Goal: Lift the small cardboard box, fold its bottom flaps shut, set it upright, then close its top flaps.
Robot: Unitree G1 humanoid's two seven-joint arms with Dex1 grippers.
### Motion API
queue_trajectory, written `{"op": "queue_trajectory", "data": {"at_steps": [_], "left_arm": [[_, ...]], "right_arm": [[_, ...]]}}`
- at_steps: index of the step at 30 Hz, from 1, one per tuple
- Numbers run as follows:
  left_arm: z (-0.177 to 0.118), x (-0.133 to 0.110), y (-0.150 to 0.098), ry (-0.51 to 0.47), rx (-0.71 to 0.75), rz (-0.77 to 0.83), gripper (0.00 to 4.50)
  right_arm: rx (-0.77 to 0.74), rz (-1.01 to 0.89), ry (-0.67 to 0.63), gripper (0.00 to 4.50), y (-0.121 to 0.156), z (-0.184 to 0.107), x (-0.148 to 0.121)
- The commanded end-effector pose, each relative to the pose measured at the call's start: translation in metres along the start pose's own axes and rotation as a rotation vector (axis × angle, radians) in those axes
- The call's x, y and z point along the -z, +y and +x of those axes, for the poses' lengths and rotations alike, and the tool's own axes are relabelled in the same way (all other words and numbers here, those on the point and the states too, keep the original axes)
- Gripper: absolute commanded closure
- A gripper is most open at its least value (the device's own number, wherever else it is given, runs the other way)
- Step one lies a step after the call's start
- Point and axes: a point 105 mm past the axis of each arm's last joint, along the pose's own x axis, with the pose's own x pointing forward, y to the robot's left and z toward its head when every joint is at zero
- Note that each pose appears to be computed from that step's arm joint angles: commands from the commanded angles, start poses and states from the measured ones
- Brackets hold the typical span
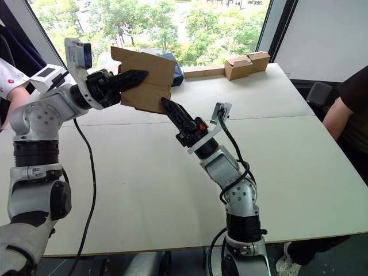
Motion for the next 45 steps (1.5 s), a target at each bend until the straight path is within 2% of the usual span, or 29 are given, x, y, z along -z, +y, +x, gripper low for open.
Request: {"op": "queue_trajectory", "data": {"at_steps": [1, 9, 16, 22, 25, 27, 32, 35, 37, 41, 45], "left_arm": [[0.005, -0.006, -0.007, -0.007, 0.029, 0.041, 4.50], [0.000, -0.004, -0.008, 0.036, 0.028, 0.038, 4.50], [-0.005, -0.002, -0.011, 0.094, 0.042, 0.029, 4.50], [-0.004, 0.003, -0.011, 0.122, 0.054, 0.025, 4.50], [-0.002, 0.010, -0.008, 0.181, 0.037, 0.053, 4.50], [0.001, 0.022, -0.005, 0.331, 0.018, 0.165, 4.50], [0.014, 0.026, -0.003, 0.609, 0.046, 0.334, 4.50], [0.014, 0.046, -0.010, 0.881, 0.125, 0.390, 4.50], [0.017, 0.060, -0.009, 1.024, 0.148, 0.442, 4.50], [0.026, 0.099, -0.007, 1.222, 0.168, 0.503, 4.50], [0.029, 0.127, -0.016, 1.302, 0.223, 0.512, 4.50]], "right_arm": [[-0.121, 0.001, 0.027, 2.66, 0.029, 0.012, 0.007], [-0.075, -0.068, 0.030, 2.66, 0.018, -0.007, -0.011], [-0.005, -0.189, 0.037, 2.66, 0.008, -0.030, -0.042], [0.024, -0.279, 0.095, 2.66, 0.006, -0.044, -0.054], [0.032, -0.340, 0.173, 2.66, 0.005, -0.049, -0.051], [0.041, -0.426, 0.312, 2.66, 0.003, -0.061, -0.042], [0.084, -0.618, 0.655, 2.66, -0.005, -0.103, -0.025], [0.105, -0.716, 0.796, 2.66, -0.008, -0.122, -0.027], [0.118, -0.790, 0.887, 2.66, -0.011, -0.132, -0.028], [0.129, -0.893, 0.976, 2.66, -0.014, -0.141, -0.026], [0.140, -0.911, 0.957, 2.66, -0.014, -0.142, -0.017]]}}
